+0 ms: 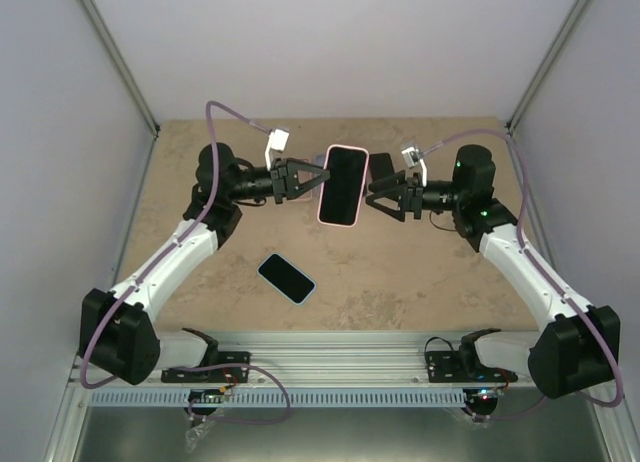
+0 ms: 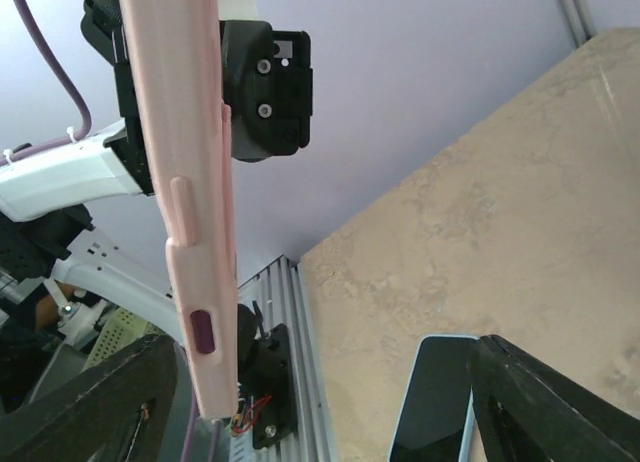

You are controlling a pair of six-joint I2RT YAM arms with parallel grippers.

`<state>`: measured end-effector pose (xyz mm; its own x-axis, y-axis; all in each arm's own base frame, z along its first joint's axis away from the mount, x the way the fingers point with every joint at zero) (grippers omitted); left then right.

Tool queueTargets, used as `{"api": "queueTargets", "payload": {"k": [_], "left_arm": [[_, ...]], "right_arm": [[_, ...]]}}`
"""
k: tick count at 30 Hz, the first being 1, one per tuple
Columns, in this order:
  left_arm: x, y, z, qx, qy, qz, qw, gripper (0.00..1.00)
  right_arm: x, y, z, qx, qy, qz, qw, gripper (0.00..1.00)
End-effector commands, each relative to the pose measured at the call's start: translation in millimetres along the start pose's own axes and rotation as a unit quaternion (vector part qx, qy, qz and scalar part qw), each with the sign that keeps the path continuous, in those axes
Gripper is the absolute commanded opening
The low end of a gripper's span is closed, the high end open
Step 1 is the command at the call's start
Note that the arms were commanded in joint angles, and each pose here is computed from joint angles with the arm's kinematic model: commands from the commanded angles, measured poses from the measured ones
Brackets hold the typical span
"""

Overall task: Take the phone out of the phone case
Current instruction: Remove the phone case from the phone.

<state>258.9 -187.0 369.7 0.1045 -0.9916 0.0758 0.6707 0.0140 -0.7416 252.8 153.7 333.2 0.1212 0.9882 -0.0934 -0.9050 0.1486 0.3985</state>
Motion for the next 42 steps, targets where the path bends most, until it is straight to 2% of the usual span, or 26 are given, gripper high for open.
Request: {"api": "queueTargets", "payload": {"k": [1, 7, 18, 24, 27, 31, 34, 36, 39, 42], "left_arm": [[7.1, -13.0, 5.2, 0.023, -0.018, -0.026, 0.999, 0.00], [12.0, -9.0, 4.5, 0.020, -0.013, -0.024, 0.999, 0.00], [20.8, -1.7, -4.4, 0.019, 0.003, -0.009, 1.000, 0.00], [22.7, 3.5, -7.4, 0.021, 0.010, 0.009, 1.000, 0.00], [23.6, 4.7, -8.6, 0.021, 0.012, 0.011, 1.000, 0.00], [24.3, 6.9, -7.2, 0.024, 0.014, 0.026, 0.999, 0.00], [23.2, 11.5, -9.9, 0.032, 0.028, 0.046, 0.998, 0.27], [21.1, 12.1, -11.3, 0.040, 0.034, 0.048, 0.997, 0.40], [17.5, 13.0, -17.0, 0.044, 0.052, 0.040, 0.997, 0.49], [13.5, 11.9, -26.1, 0.058, 0.073, 0.033, 0.995, 0.52]], "right_arm": [[8.0, 7.1, 7.7, 0.010, -0.010, 0.036, 0.999, 0.79], [18.9, 10.4, 6.9, 0.015, -0.003, 0.065, 0.998, 0.65], [23.6, 5.3, 6.7, 0.048, -0.006, 0.066, 0.997, 0.26], [24.7, 4.4, 7.0, 0.059, -0.007, 0.070, 0.996, 0.15], [24.7, 4.6, 7.1, 0.059, -0.007, 0.071, 0.996, 0.02], [23.5, 5.9, 6.8, 0.056, -0.008, 0.070, 0.996, 0.01], [20.4, 8.3, 10.7, 0.050, -0.010, 0.072, 0.996, 0.01], [17.2, 9.8, 14.3, 0.046, -0.014, 0.071, 0.996, 0.01], [11.7, 10.1, 18.3, 0.045, -0.019, 0.070, 0.996, 0.00], [7.2, 13.7, 26.3, 0.040, -0.023, 0.078, 0.996, 0.00]]}}
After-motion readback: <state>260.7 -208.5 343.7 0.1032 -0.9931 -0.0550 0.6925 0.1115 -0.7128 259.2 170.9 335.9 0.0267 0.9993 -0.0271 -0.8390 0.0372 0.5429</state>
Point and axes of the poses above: each gripper's point midway between its finger pads, its own x axis out along the fingers, its own y axis along the line the jaws close on, z = x × y, the point moved 9 cm from there along -x, back along the fingers, and after that the axes turned 11 degrees about -x, right-handed, at the moved point
